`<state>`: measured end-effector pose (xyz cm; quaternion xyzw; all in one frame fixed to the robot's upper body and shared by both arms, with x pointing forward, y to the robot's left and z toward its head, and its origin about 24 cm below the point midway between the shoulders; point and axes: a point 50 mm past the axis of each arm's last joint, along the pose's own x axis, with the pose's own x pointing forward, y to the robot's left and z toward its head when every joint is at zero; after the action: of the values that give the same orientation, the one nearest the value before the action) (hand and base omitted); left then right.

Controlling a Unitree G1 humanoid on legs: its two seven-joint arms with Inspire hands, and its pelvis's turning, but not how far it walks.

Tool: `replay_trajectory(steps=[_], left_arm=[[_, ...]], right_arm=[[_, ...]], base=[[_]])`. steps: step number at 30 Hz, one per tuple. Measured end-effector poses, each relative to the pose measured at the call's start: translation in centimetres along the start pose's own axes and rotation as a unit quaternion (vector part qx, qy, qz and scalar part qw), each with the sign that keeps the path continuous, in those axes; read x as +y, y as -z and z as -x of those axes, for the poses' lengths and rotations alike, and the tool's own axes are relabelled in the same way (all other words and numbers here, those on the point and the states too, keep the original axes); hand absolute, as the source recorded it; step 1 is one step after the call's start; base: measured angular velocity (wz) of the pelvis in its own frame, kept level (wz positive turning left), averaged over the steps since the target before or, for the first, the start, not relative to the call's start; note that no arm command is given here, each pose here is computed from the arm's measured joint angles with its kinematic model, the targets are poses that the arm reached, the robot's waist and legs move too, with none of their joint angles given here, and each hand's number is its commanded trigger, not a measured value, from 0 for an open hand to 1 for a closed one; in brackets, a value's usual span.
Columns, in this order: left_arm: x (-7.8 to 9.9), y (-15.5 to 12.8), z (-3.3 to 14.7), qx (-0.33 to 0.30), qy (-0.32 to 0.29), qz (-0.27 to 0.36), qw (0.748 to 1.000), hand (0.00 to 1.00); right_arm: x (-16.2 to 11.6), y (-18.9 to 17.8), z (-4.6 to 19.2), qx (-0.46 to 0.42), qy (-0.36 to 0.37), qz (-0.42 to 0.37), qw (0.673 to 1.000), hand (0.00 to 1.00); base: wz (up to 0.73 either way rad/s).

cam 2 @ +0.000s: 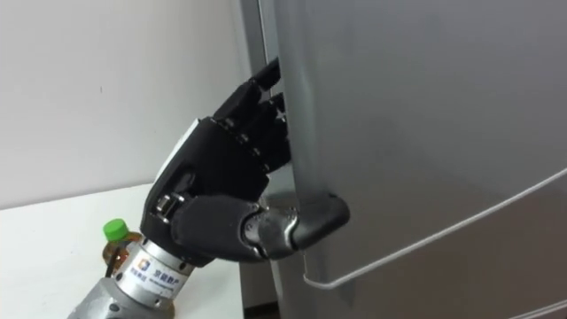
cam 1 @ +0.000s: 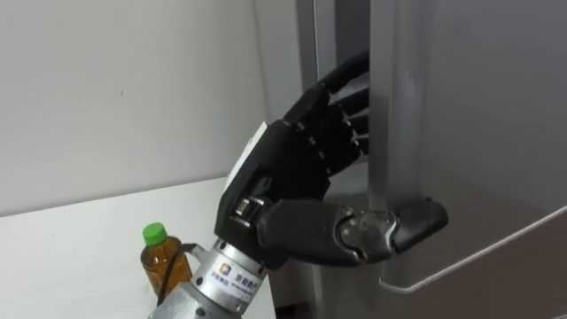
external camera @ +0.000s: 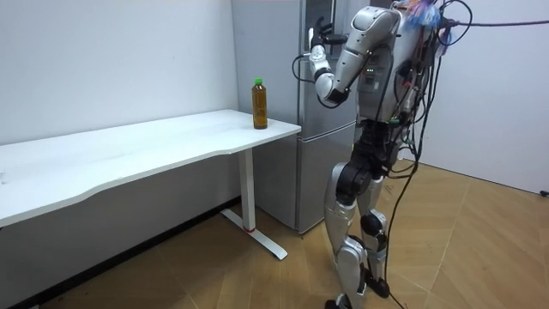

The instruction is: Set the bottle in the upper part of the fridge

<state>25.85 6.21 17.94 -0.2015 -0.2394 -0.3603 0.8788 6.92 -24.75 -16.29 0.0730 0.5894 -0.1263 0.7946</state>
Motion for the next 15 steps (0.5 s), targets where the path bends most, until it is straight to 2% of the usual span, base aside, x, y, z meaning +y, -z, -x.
replay_trajectory(steps=[6,15], left_arm=[[-0.1,0.0,0.1,-0.001,0.001,0.001,1.0,0.0],[-1.2,0.4,-0.1,-0.004,0.028,0.01,1.0,0.0]], right_arm=[[0.0,0.0,0.0,-0.002,-0.002,-0.003,1.0,0.0],[0.0,-0.2,0.0,-0.007,-0.012,-0.013,1.0,0.0]], base=[[-0.16],[-0.12]])
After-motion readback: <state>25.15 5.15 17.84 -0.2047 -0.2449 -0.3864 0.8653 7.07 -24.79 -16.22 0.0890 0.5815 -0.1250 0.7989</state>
